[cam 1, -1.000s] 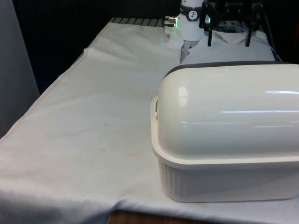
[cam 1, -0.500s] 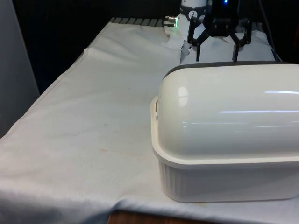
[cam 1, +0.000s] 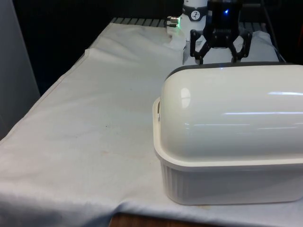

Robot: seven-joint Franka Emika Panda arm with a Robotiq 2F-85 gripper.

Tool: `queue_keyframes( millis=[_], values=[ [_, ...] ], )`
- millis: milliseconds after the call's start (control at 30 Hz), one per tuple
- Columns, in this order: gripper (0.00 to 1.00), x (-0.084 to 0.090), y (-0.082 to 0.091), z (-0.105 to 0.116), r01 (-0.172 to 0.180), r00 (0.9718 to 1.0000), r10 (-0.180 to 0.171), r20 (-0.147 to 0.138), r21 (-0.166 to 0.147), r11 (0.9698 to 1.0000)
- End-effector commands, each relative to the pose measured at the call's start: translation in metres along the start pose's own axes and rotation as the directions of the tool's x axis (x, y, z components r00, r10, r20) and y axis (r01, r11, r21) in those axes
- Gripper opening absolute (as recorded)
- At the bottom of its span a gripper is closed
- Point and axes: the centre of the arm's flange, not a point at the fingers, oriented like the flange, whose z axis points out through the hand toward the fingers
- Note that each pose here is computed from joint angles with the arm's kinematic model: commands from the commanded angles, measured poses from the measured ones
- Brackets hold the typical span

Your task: Open the lid, then close it.

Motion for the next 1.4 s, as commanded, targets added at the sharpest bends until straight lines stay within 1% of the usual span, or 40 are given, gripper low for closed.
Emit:
queue_keyframes(
  millis=[0,33,67,200,233,267,300,333,367,467,500,533,667,733,767,800,900,1033,1067,1100,1300,1333,1367],
  values=[
    [0.81,0.001,0.001,0.000,0.003,0.9999,-0.003,-0.010,0.001,1.0000],
    [0.75,0.001,0.001,0.001,0.003,0.9999,-0.003,-0.011,0.001,1.0000],
    [0.65,0.001,0.001,0.002,0.003,0.9999,-0.003,-0.013,0.000,1.0000],
    [0.45,0.001,0.001,0.002,0.004,0.9999,-0.004,-0.015,0.000,1.0000],
    [0.40,0.001,0.001,0.001,0.000,1.0000,0.000,-0.007,-0.001,1.0000],
    [0.40,0.001,0.001,0.002,0.004,0.9999,-0.004,-0.016,0.000,1.0000],
    [0.35,0.001,0.001,0.002,0.004,0.9999,-0.004,-0.016,0.000,1.0000],
    [0.26,0.001,0.001,0.003,0.005,0.9999,-0.005,-0.015,0.000,1.0000],
    [0.19,0.001,0.001,0.003,0.005,0.9999,-0.005,-0.016,0.000,1.0000],
    [0.04,0.001,0.001,0.003,0.004,0.9999,-0.004,-0.014,-0.001,1.0000],
    [0.00,0.001,0.001,0.002,0.001,1.0000,-0.001,-0.008,-0.001,1.0000],
    [0.00,0.001,0.000,0.002,0.004,0.9999,-0.004,-0.014,0.000,1.0000],
    [0.00,0.001,-0.001,0.004,0.000,0.9999,0.000,-0.011,0.001,1.0000],
    [0.00,0.001,-0.003,0.007,-0.003,1.0000,0.003,-0.009,0.004,1.0000],
    [0.00,0.000,-0.001,0.005,-0.001,1.0000,0.001,-0.002,0.000,1.0000],
    [0.00,0.000,-0.003,0.008,-0.005,0.9999,0.005,-0.009,0.005,1.0000],
    [0.00,-0.001,-0.003,0.013,-0.011,0.9999,0.011,-0.009,0.010,0.9999],
    [0.00,0.000,-0.004,0.017,-0.010,0.9996,0.010,-0.027,0.009,0.9999],
    [0.00,-0.001,-0.003,0.018,-0.009,0.9999,0.009,-0.014,0.004,0.9999],
    [0.00,0.001,-0.003,0.017,-0.011,0.9993,0.011,-0.035,0.007,0.9999],
    [0.00,0.003,-0.003,0.018,-0.010,0.9982,0.011,-0.058,0.007,0.9999],
    [0.00,0.002,-0.002,0.017,-0.010,0.9987,0.010,-0.049,0.003,0.9999],
    [0.00,0.004,-0.003,0.019,-0.011,0.9978,0.011,-0.065,0.008,0.9999]
  ],
)
